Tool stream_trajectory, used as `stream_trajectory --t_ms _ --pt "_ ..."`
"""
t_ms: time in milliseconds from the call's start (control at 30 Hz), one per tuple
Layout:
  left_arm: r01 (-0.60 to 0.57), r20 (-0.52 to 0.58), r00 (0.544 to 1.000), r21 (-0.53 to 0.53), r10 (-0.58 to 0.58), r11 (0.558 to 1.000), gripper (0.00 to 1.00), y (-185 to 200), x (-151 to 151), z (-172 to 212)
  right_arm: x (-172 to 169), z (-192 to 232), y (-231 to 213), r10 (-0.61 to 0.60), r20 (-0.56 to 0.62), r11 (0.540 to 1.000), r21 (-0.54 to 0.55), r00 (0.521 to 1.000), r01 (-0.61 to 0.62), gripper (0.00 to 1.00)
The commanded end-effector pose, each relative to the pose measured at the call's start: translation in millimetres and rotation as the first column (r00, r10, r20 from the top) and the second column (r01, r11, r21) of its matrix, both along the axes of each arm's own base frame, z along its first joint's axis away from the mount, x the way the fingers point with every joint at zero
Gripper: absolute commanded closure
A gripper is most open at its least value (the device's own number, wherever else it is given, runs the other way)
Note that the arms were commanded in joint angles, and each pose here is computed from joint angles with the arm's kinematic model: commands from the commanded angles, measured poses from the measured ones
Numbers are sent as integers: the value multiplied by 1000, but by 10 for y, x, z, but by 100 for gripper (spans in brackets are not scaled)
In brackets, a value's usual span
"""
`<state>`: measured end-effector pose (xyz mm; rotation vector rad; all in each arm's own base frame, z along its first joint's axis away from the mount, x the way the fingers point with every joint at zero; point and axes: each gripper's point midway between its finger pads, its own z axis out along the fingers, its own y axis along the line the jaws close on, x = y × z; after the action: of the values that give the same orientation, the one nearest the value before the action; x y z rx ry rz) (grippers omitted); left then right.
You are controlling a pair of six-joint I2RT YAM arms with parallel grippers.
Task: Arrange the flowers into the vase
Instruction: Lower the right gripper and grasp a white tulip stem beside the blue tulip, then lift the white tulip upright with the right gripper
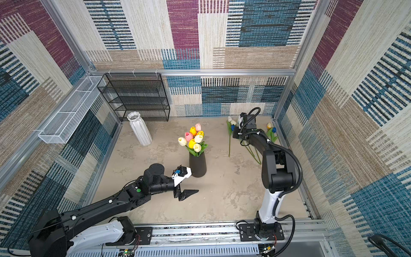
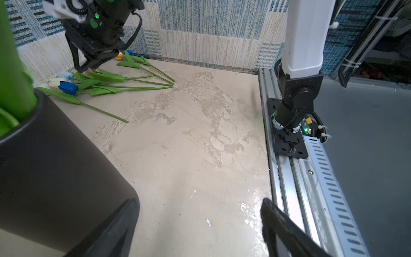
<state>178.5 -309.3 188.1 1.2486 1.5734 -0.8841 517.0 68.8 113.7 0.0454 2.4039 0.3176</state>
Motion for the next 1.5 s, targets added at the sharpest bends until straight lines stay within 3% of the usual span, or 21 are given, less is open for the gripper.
stream_trajectory --t_ms 0,467,633,833,1033,1233,1367,1467 --pt "4 26 1000 -27 -3 1000 10 -35 28 40 50 -236 46 -5 -70 999 -35 998 3 61" --pt "-16 7 1000 -1 16 1000 9 -32 66 -56 288 -805 84 -80 -182 978 -203 980 42 61" --pt "-22 5 1000 -3 22 1000 8 -14 58 -50 301 -960 104 -106 -206 961 -273 973 47 70" --pt "-45 16 999 -20 45 999 8 32 59 -1 251 -1055 180 -102 -223 963 -267 969 40 95" --pt "-107 69 991 -70 112 992 8 165 75 108 229 -631 410 -15 -114 992 -123 993 1 100" --pt "-333 130 923 -197 361 922 3 589 310 299 42 131 595 65 84 998 13 994 -66 100" --pt "-429 27 895 -221 446 876 4 831 501 331 -209 809 697 110 272 985 96 956 -141 100" --pt "-480 -54 873 -265 484 836 3 976 642 352 -491 1322 777 144 428 964 143 892 -224 100"
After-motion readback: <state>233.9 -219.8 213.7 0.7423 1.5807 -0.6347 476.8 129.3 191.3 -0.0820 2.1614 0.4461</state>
